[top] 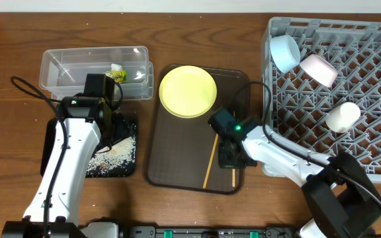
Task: Sort waste into correct bins and load items into the dishwasher rack
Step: 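Insert the chopstick upright into the rack's left edge slots, then grasp the second chopstick with the right gripper and rack it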
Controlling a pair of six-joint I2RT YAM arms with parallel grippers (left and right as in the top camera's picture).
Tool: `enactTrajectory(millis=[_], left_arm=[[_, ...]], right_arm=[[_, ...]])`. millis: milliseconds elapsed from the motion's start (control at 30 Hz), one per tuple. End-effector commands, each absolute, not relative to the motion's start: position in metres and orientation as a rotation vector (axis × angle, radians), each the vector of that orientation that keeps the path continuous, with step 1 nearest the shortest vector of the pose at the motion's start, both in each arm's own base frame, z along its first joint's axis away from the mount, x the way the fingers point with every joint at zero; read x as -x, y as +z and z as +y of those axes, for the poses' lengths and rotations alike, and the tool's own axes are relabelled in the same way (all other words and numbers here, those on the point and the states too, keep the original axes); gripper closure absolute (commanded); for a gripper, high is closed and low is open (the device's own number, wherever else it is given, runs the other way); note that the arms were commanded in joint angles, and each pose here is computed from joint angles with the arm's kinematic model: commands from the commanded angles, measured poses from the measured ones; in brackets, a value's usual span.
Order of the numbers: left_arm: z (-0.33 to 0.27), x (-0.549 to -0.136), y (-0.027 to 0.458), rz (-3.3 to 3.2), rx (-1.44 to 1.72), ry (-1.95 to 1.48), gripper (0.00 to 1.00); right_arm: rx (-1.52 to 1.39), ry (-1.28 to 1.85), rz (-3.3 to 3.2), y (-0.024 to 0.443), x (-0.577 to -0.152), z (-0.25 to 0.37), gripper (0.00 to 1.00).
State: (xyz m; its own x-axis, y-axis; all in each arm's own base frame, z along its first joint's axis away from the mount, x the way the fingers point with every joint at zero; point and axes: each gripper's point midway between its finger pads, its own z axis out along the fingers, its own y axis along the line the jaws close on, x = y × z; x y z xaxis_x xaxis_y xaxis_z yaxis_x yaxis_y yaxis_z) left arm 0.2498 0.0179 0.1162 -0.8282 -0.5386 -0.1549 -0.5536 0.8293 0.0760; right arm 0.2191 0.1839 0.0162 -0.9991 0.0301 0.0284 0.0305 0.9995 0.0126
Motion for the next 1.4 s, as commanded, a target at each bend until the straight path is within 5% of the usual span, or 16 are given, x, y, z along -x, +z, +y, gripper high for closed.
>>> enactTrajectory(millis=[0,400,833,1067,1367], left_arm=[[0.023,-0.25,0.118,2.883,0.853,0.209,0.13],[0.023,-0.249,0.118,2.886,0.853,0.211,0.14],[0.023,-0.249,0.118,2.886,0.853,0.211,0.13],[0.023,-0.249,0.118,2.886,0.853,0.211,0.13],[0.023,-0.249,0.118,2.886,0.854,0.211,0.13]], right_arm=[[-0.024,-0.124,-3.207,0.055,-0.253,0.192,0.99],[-0.036,-0.272,-3.463,0.16,-0.311,0.131,0.99],[0.174,0.019,-3.3,0.112,-0.296,0.052,0.98],[0.124,0.012,-3.347,0.115,-0.308,0.054,0.59],[0.051,-0.303,-3.436,0.157,-0.334,0.094,0.56]])
